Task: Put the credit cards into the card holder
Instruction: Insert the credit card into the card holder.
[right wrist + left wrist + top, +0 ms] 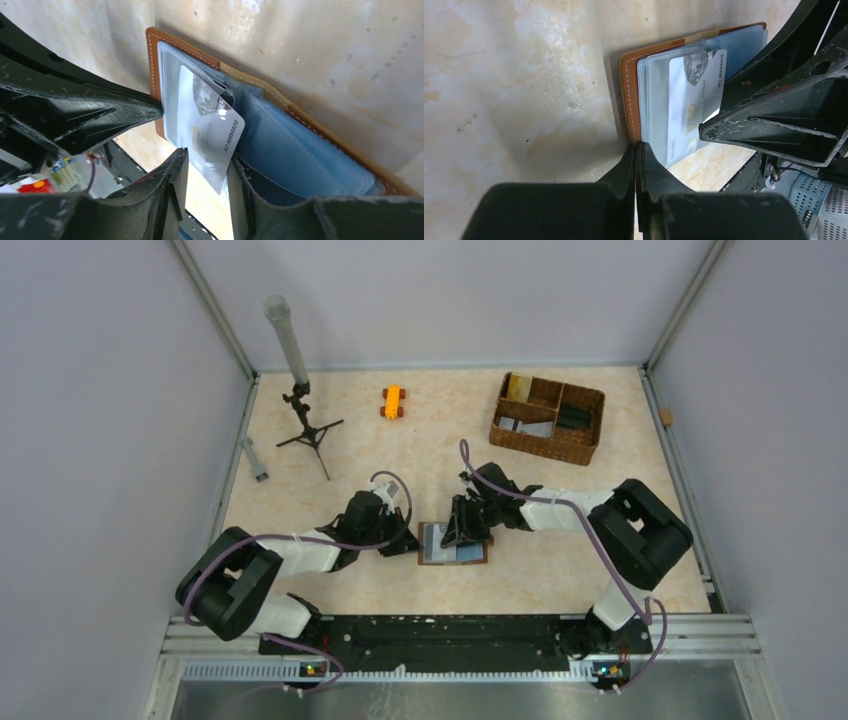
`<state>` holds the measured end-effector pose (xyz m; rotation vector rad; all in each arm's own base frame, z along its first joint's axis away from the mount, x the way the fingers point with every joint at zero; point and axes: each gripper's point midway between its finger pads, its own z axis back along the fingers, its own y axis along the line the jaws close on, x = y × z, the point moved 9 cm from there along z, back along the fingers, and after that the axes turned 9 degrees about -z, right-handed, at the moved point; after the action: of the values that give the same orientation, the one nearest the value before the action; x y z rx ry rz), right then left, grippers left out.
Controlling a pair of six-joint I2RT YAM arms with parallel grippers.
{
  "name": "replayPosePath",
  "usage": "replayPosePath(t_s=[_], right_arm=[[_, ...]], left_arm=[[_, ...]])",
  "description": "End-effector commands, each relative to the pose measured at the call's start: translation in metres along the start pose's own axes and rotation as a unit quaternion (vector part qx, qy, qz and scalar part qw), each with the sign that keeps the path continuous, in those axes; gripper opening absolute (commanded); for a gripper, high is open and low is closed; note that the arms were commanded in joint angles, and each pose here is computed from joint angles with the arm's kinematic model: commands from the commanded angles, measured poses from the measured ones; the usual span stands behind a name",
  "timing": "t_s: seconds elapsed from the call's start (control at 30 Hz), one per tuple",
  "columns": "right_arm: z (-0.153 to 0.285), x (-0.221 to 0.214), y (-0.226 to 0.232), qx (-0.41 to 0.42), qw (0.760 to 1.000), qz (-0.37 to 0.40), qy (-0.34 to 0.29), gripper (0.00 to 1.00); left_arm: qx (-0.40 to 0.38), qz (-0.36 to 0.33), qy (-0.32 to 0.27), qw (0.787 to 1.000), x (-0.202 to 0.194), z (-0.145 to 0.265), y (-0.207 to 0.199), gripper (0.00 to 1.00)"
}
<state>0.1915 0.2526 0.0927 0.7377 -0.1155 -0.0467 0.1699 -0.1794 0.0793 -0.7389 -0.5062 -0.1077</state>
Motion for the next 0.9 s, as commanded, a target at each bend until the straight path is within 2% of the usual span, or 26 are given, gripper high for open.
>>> replayPosePath(t_s=[0.0,0.27,0.63,0.87], right_arm=[[0.012,-0.001,-0.009,-0.082,0.996,0.026,-0.022,0.37],[0.015,-0.001,0.000,-0.103,0.993,0.047,-0.040,0.45],[-0.004,-0.003,0.023,-0.064,0.996,0.063,-0.029,0.30],[-0.012,-0.002,0.044,-0.039,0.996,0.076,-0.032,0.30]], left_arm=[[-0.004,0.000,-0.004,1.000,0.004,-0.002,-0.003,0.00],[-0.004,-0.003,-0.004,1.000,0.005,-0.003,-0.004,0.00],[-0.014,-0.010,-0.002,1.000,0.007,-0.004,-0.006,0.00],[-0.020,-0.013,-0.007,1.000,0.009,-0.002,-0.009,0.00]])
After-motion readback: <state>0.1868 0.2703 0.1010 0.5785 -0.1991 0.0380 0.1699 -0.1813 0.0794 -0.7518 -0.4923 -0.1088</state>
